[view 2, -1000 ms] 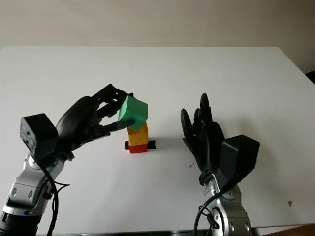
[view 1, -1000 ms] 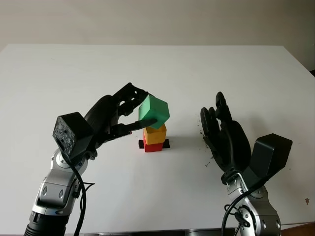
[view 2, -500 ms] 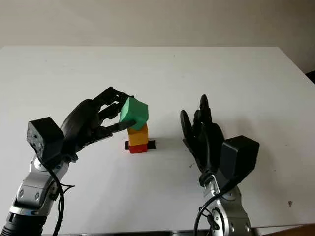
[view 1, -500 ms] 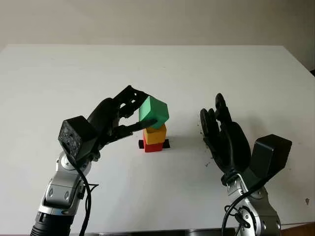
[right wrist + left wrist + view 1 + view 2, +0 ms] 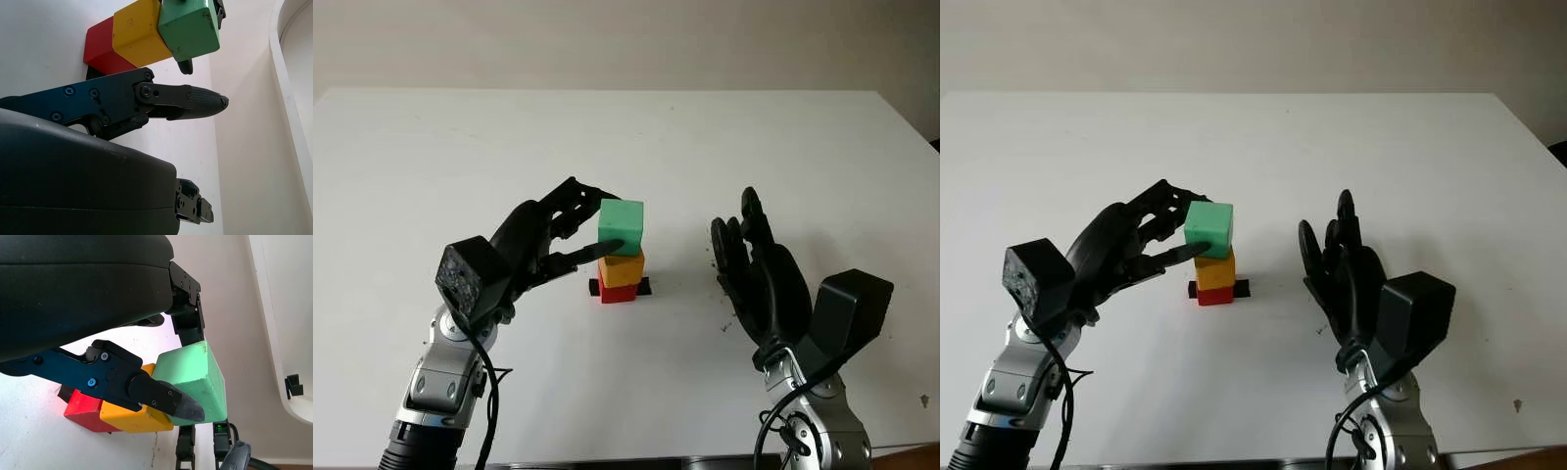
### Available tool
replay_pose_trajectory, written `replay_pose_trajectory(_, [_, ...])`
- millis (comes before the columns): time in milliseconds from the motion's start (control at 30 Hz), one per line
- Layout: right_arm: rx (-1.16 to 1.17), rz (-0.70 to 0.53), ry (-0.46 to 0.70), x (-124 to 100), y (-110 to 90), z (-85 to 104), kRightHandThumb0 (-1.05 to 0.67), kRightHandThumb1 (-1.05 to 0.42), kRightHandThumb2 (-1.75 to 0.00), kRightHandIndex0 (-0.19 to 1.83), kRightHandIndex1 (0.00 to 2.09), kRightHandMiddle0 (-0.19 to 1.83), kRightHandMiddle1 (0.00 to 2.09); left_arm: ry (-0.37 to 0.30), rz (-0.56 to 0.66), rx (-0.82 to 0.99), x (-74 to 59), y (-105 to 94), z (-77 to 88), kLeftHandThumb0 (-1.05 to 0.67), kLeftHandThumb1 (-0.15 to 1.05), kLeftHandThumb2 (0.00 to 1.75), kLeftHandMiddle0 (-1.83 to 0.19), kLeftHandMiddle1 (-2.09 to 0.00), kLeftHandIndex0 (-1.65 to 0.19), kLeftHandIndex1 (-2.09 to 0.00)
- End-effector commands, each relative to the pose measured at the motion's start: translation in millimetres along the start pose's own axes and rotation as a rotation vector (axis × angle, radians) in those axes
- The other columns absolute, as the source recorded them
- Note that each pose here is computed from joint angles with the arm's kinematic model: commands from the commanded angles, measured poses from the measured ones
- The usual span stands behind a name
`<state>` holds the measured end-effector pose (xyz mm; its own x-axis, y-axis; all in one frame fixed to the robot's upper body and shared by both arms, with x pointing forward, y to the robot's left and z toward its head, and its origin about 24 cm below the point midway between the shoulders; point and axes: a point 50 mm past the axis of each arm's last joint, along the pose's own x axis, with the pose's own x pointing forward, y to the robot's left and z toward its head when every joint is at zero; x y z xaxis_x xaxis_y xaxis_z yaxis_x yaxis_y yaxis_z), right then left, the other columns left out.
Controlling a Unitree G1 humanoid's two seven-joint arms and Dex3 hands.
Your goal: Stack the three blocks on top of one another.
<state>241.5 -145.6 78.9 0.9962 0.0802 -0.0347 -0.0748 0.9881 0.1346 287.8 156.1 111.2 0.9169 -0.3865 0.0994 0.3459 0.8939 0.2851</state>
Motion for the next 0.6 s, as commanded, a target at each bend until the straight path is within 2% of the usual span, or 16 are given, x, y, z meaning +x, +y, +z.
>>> replay_pose_trajectory(0, [-0.005, 0.0, -0.027, -0.9, 1.0, 4.8, -0.58, -1.05, -0.42, -0.19, 0.0, -0.19, 0.0, 0.008, -0.012, -0.005, -3.0, -2.4, -1.3, -0.53, 1.05, 0.08, -0.32, -0.06, -0.35, -1.29])
replay_pose_trajectory(167, [0.003, 0.009, -0.035, -0.5, 0.5, 4.2, -0.57, -1.05, -0.42, -0.19, 0.0, -0.19, 0.0, 0.0, -0.019, -0.014, -4.4, -3.3, 0.9, -0.53, 1.04, 0.06, -0.32, -0.06, -0.35, -1.51])
replay_pose_trajectory(233, [0.0, 0.011, -0.033, -0.5, 0.0, 4.1, -0.57, -1.05, -0.42, -0.19, 0.0, -0.19, 0.0, -0.005, -0.027, -0.015, -5.1, -3.8, 1.7, -0.54, 1.04, 0.06, -0.31, -0.05, -0.33, -1.54])
replay_pose_trajectory(367, [0.001, 0.008, -0.029, -0.9, 0.1, 4.6, -0.57, -1.05, -0.42, -0.19, 0.0, -0.19, 0.0, -0.009, -0.037, -0.016, -6.3, -4.4, 2.7, -0.57, 1.05, 0.06, -0.28, -0.04, -0.26, -1.49])
replay_pose_trajectory(567, [-0.002, 0.012, -0.028, -0.8, -0.8, 4.1, -0.58, -1.05, -0.41, -0.19, 0.0, -0.19, 0.0, -0.032, -0.027, 0.0, -7.8, -4.9, 3.1, -0.59, 1.04, 0.05, -0.22, -0.04, -0.17, -1.27])
